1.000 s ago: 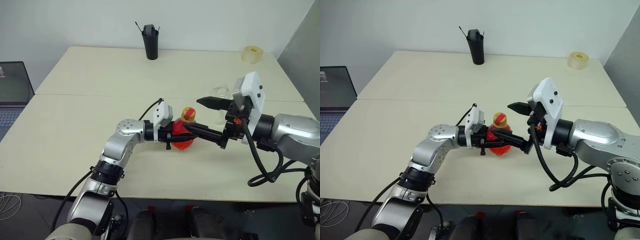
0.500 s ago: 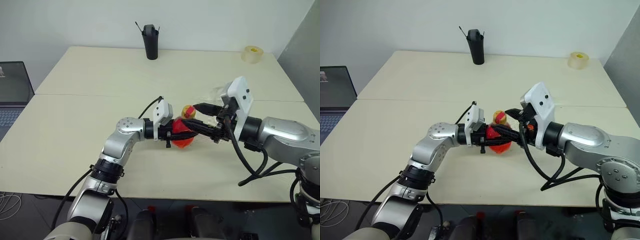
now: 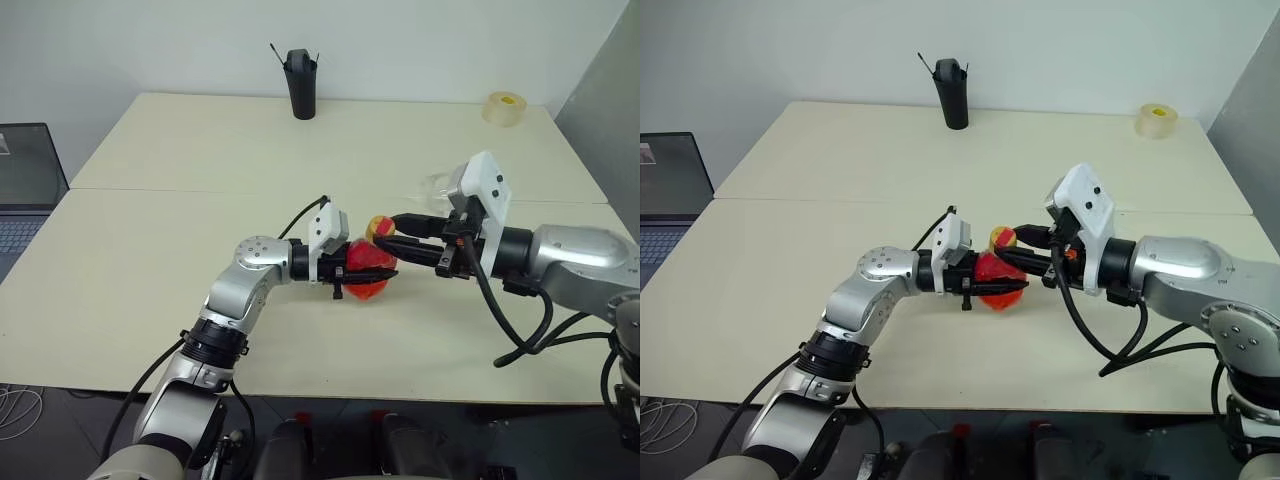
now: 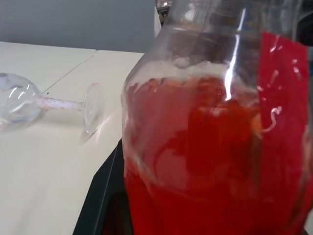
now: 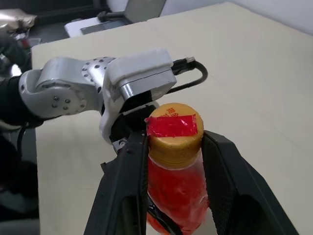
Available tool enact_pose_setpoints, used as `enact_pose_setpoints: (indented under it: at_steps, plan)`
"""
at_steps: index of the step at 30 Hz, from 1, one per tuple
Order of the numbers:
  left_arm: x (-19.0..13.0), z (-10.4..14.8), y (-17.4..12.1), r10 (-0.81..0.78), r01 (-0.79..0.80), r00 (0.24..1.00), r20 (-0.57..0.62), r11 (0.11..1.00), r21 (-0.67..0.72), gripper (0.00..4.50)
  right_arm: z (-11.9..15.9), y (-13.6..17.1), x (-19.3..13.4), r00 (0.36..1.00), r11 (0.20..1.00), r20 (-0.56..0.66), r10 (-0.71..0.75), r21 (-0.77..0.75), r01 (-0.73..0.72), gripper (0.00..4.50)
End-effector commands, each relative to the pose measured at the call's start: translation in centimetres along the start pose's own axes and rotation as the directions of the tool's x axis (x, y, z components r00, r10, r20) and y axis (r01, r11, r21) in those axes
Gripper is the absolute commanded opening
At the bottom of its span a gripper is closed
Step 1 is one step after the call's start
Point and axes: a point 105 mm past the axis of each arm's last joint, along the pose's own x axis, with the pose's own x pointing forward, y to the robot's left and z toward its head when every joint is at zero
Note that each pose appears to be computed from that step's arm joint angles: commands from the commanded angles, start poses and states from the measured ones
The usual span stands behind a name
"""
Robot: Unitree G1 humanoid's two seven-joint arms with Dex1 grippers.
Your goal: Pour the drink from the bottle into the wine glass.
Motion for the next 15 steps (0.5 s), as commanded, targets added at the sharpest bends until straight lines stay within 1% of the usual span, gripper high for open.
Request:
enact_pose_setpoints:
  at_steps: [1,3,6,8,9,11,14,15]
  plan:
    - [-0.1,1.9,0.2,-0.001,0.000,0.999,0.037,0.999,0.048,1.56,-1.7,1.1,0.9,0.943,0.935,-0.109,0.314,-0.140,-0.327,1.24]
    - [-0.1,2.0,0.1,-0.004,0.002,0.999,0.037,0.999,0.049,1.55,-2.5,0.3,0.9,0.912,0.900,-0.168,0.374,-0.173,-0.401,1.24]
    - [-0.2,1.9,0.1,-0.001,0.000,0.999,0.035,0.999,0.050,1.55,-3.1,0.0,0.7,0.875,0.858,-0.210,0.436,-0.195,-0.474,1.24]
    - [-0.1,1.9,0.2,0.000,-0.002,0.999,0.034,0.999,0.049,1.55,-3.1,-0.3,0.7,0.866,0.848,-0.224,0.447,-0.201,-0.490,1.24]
    - [-0.1,1.9,0.2,0.000,-0.002,0.999,0.034,0.999,0.051,1.55,-2.9,-0.5,0.7,0.874,0.858,-0.223,0.432,-0.196,-0.474,1.24]
    - [0.0,2.0,0.2,0.002,-0.004,0.999,0.038,0.999,0.054,1.54,-2.0,-0.4,0.5,0.891,0.875,-0.194,0.411,-0.191,-0.445,1.24]
    - [0.1,2.0,0.2,0.000,-0.002,0.999,0.041,0.999,0.054,1.51,-0.1,0.1,-0.3,0.920,0.900,-0.107,0.378,-0.191,-0.392,1.24]
    - [0.1,2.0,0.3,-0.002,0.000,0.999,0.042,0.999,0.053,1.49,0.6,0.3,-0.6,0.928,0.910,-0.074,0.365,-0.182,-0.373,1.59]
